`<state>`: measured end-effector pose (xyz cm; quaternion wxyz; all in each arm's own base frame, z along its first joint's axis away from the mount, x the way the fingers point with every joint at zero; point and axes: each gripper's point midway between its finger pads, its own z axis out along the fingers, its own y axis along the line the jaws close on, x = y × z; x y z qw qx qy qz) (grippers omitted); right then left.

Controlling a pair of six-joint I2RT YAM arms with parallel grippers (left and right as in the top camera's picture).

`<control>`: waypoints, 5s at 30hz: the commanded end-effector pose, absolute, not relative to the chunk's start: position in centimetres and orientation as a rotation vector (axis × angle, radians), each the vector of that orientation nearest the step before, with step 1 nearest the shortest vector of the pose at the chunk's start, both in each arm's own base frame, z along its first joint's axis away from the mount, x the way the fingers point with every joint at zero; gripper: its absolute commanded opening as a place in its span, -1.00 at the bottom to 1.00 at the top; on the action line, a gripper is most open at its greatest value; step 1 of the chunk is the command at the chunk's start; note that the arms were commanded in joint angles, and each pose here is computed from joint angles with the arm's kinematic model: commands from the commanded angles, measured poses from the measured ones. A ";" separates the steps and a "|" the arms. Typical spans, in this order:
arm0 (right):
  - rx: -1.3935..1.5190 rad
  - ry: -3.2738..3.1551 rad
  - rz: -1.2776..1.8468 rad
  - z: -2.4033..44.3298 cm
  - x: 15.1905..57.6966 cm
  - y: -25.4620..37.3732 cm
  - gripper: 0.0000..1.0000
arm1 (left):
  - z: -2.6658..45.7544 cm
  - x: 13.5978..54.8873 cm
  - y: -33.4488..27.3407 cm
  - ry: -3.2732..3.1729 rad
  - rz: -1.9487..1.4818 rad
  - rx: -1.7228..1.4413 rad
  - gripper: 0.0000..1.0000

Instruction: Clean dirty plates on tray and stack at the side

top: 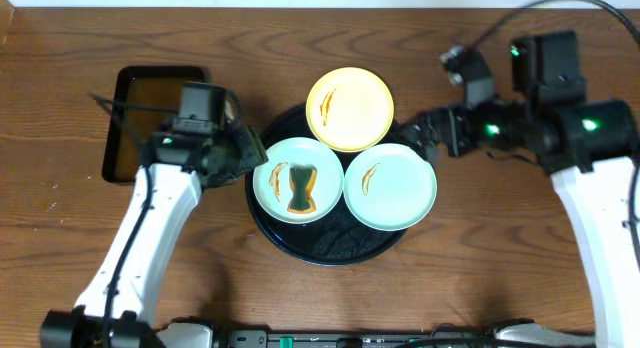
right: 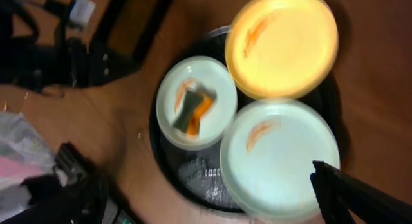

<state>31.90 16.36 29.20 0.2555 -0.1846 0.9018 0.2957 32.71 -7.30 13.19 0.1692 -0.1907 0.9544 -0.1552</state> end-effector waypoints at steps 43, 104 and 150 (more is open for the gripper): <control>-0.458 2.990 0.345 3.1 36.4 26.3 -0.35 | 12.0 30.1 -6.4 2.826 -0.365 -0.575 0.37; -0.489 2.938 0.244 -0.9 35.1 27.6 -0.92 | 11.7 29.8 -8.6 2.837 -0.361 -0.460 0.52; -0.484 2.939 0.245 -0.9 35.2 27.6 -0.92 | 0.2 30.3 -15.5 3.023 -0.336 0.030 -0.63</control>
